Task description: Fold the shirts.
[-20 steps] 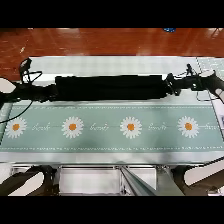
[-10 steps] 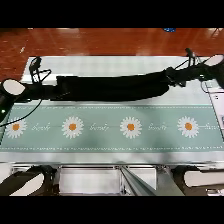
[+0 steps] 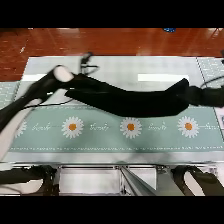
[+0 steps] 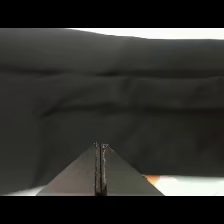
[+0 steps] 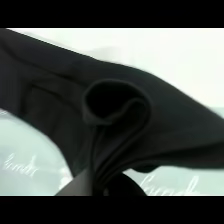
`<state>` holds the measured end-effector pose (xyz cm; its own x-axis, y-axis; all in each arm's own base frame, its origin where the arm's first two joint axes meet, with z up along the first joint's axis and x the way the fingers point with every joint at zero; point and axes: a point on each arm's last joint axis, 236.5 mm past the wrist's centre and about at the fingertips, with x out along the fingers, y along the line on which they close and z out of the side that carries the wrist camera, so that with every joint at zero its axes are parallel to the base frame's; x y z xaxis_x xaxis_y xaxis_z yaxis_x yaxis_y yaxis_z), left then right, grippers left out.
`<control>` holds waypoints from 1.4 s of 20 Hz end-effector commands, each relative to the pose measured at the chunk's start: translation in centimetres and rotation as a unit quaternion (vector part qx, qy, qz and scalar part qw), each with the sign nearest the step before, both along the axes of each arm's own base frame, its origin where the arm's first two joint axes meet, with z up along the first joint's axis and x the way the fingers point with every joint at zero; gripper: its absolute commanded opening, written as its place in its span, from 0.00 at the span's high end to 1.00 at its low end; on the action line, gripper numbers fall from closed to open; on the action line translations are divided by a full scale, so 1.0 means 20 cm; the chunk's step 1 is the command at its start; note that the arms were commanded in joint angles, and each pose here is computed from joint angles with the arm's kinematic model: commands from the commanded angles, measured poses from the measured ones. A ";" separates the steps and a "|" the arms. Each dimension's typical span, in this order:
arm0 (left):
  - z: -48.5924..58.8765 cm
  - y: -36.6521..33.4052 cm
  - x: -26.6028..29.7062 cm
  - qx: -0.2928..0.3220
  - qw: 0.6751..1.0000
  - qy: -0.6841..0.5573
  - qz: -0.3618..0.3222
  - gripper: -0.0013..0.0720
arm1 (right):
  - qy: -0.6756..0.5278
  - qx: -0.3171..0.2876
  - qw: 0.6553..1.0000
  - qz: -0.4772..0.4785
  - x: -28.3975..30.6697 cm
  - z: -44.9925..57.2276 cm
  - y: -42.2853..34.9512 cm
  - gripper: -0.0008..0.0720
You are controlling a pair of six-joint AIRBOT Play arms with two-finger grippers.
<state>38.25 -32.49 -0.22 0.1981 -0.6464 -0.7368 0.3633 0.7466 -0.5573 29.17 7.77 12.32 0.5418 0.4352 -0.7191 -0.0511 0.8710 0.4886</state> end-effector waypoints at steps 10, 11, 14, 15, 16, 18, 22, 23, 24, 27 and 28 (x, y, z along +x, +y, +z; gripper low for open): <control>-0.37 -0.86 -0.71 0.031 0.962 0.122 -0.241 0.96 | -0.043 0.053 0.998 0.019 -0.23 0.18 0.15 0.94; -0.33 -0.81 -0.64 0.028 0.964 0.125 -0.233 0.96 | -0.044 0.052 0.997 0.020 -0.23 0.18 0.15 0.94; -0.13 -0.52 -0.29 0.011 0.978 0.119 -0.172 0.96 | -0.037 0.073 0.996 0.031 -0.22 0.18 0.19 0.94; -0.03 -0.38 -0.15 0.003 0.984 0.107 -0.144 0.96 | -0.036 0.091 0.994 0.041 -0.20 0.19 0.23 0.94; 0.07 -0.24 -0.04 -0.001 0.989 0.091 -0.119 0.96 | -0.037 0.110 0.992 0.053 -0.18 0.20 0.27 0.94; 0.29 0.09 0.15 0.005 0.997 0.042 -0.058 0.96 | -0.042 0.136 0.987 0.071 -0.09 0.20 0.37 0.94; 0.67 0.72 0.20 0.003 0.997 -0.055 0.052 0.96 | -0.028 0.152 0.982 0.112 0.16 0.08 0.71 0.94; 0.71 0.85 0.15 0.005 0.994 -0.074 0.080 0.96 | -0.019 0.152 0.981 0.123 0.23 0.04 0.81 0.94; 0.73 0.94 0.09 0.008 0.991 -0.089 0.104 0.96 | -0.011 0.149 0.979 0.137 0.30 -0.01 0.92 0.94; 0.65 1.10 -0.15 0.014 0.982 -0.104 0.156 0.96 | 0.025 0.145 0.973 0.175 0.49 -0.19 1.23 0.94; 0.60 1.10 -0.23 0.014 0.981 -0.102 0.164 0.96 | 0.035 0.144 0.972 0.183 0.53 -0.26 1.32 0.94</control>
<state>37.33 -13.37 13.06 0.4475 -0.5624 -0.6953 0.2610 0.8258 -0.5000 36.92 28.45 10.77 0.3251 0.7667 -0.5536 -0.2779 0.6371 0.7190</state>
